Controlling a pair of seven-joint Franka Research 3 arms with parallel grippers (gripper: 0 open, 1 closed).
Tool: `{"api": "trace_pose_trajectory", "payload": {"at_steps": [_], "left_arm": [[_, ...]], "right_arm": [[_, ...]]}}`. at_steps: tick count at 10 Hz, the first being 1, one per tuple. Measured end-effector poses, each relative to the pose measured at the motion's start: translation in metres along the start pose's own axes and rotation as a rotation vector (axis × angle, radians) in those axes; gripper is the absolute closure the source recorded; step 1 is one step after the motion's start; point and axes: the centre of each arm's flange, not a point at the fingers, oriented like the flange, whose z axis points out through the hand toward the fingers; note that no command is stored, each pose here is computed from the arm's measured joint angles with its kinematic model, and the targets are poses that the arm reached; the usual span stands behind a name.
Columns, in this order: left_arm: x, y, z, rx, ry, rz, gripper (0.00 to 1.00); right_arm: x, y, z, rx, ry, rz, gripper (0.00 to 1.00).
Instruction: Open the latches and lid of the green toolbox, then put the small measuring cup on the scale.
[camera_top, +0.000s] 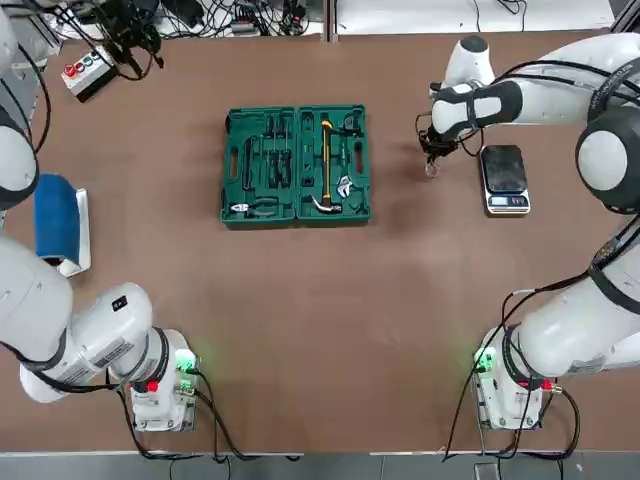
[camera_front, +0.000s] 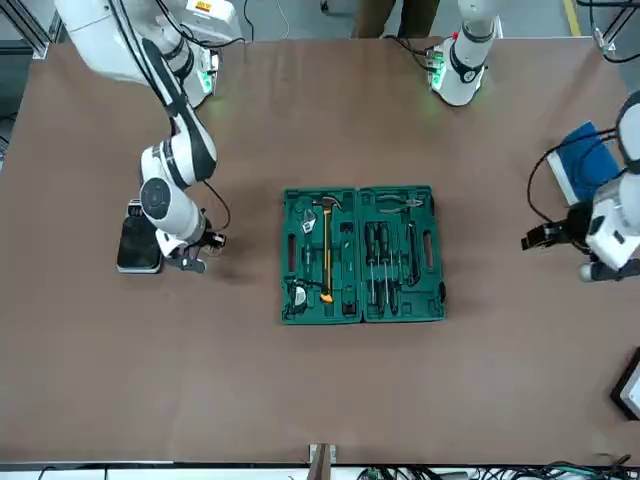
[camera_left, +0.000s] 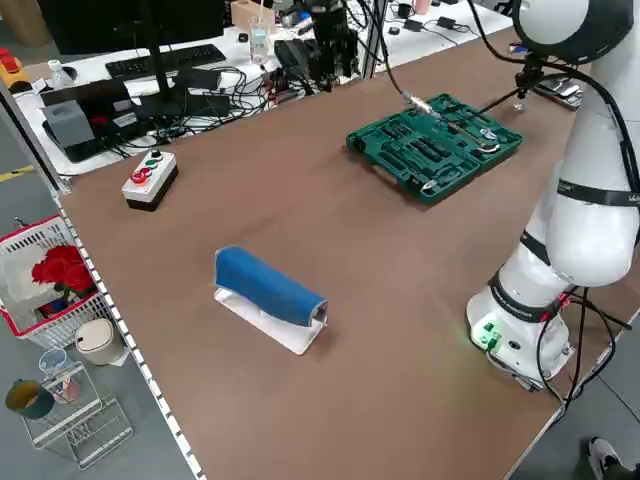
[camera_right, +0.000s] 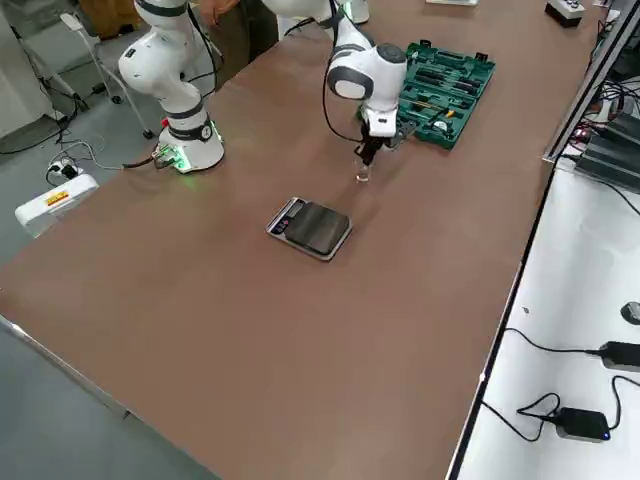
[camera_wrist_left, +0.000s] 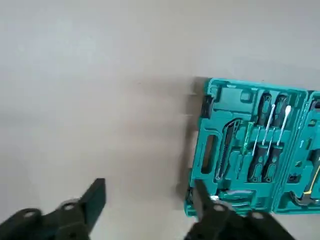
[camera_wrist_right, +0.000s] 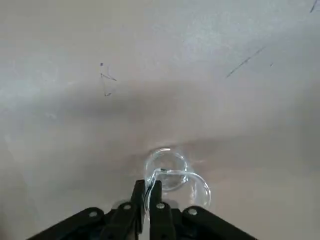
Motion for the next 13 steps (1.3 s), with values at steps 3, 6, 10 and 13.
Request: {"api": "trace_pose_trajectory", "payload": {"at_steps": [3, 6, 10, 13], "left_arm": [[-0.019, 0.028, -0.057, 0.073, 0.026, -0.010, 0.00], [-0.051, 0.041, -0.119, 0.116, 0.068, -0.026, 0.00], [-0.067, 0.056, -0.134, 0.126, 0.075, -0.005, 0.00], [-0.073, 0.064, -0.150, 0.126, 0.082, 0.007, 0.00]], "right_arm": [[0.002, -0.002, -0.030, -0.024, 0.012, -0.016, 0.92], [-0.007, 0.015, -0.081, -0.133, 0.047, -0.051, 0.92], [0.003, 0.108, -0.116, -0.171, 0.078, -0.100, 0.93], [0.005, 0.175, -0.106, -0.160, 0.092, -0.149, 0.93]]}}
